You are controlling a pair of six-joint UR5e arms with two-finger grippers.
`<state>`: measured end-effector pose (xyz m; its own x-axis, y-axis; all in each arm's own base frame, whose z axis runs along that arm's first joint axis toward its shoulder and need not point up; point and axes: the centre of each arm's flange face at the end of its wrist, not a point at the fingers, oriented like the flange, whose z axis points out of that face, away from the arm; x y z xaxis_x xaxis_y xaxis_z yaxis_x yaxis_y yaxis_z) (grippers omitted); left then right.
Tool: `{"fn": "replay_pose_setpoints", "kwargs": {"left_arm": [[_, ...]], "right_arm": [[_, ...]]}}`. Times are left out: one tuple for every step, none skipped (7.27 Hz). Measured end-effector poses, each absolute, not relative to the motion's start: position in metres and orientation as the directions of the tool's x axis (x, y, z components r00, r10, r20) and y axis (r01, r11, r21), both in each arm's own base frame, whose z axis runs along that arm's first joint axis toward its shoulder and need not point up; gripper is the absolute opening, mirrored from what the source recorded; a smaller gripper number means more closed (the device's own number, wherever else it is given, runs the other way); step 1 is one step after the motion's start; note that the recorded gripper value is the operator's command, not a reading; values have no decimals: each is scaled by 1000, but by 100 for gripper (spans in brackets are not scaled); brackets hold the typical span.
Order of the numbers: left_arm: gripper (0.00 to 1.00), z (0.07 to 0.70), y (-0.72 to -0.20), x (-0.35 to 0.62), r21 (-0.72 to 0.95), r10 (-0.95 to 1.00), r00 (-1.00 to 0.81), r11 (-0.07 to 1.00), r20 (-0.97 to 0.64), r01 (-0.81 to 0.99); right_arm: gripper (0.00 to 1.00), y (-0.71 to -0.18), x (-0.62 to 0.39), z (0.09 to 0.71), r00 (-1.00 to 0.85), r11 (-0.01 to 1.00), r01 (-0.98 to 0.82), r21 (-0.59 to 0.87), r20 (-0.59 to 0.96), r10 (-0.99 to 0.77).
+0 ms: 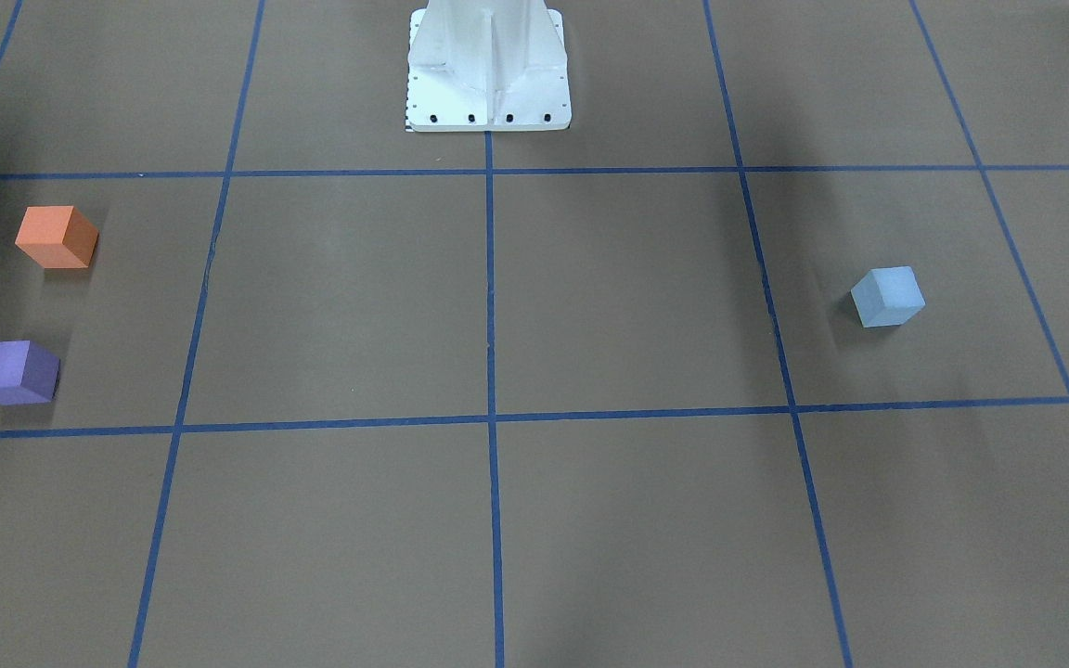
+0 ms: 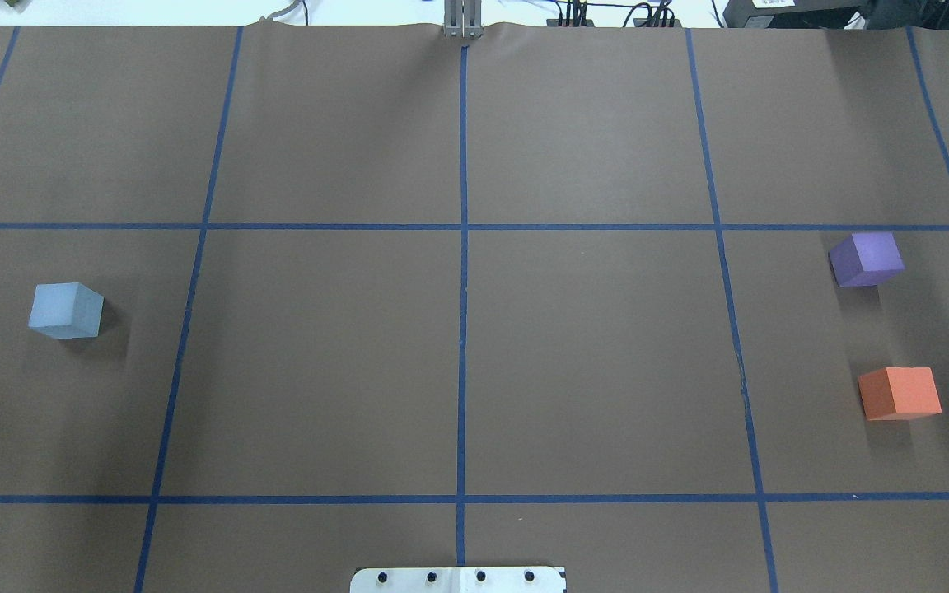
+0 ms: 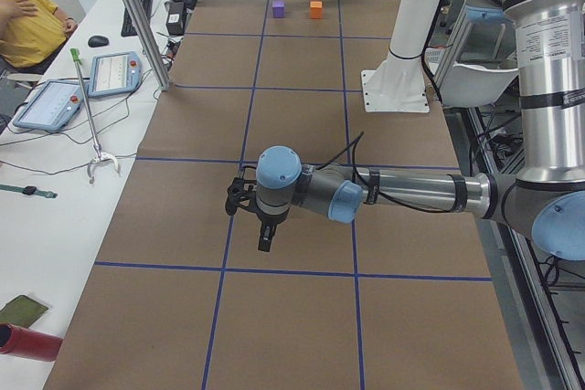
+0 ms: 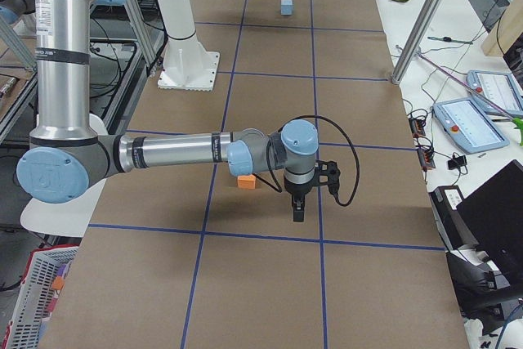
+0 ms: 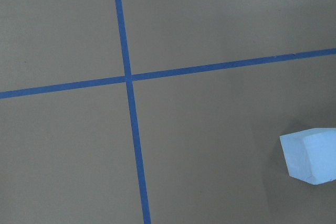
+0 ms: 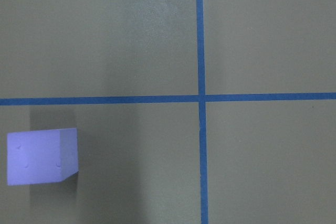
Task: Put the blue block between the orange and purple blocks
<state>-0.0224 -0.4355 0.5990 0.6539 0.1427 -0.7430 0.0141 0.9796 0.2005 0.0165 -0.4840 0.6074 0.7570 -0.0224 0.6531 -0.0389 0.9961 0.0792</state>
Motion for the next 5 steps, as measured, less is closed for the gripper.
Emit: {"fn": "replay_pose_setpoints", "kwargs": {"left_arm": [[100,600,-435,-22,196,140,652,980,-745,14],[100,599,-437,-18,197,145,649,980,-747,7],[100,596,-440,-8,193,151,644,981,-750,-5],[100,586,-447,9,174,135,637,985,-759,-1],[100,571,-455,33,143,101,625,990,-774,17]], "right_arm": [[100,-486,17,612,757,996,-20,86,652,-41],[100,-487,16,613,750,996,-12,88,660,-49],[100,-485,17,614,738,996,-11,84,673,-49],[100,-483,18,616,726,997,-11,77,686,-45],[100,-479,18,618,713,997,-10,70,700,-42]]}}
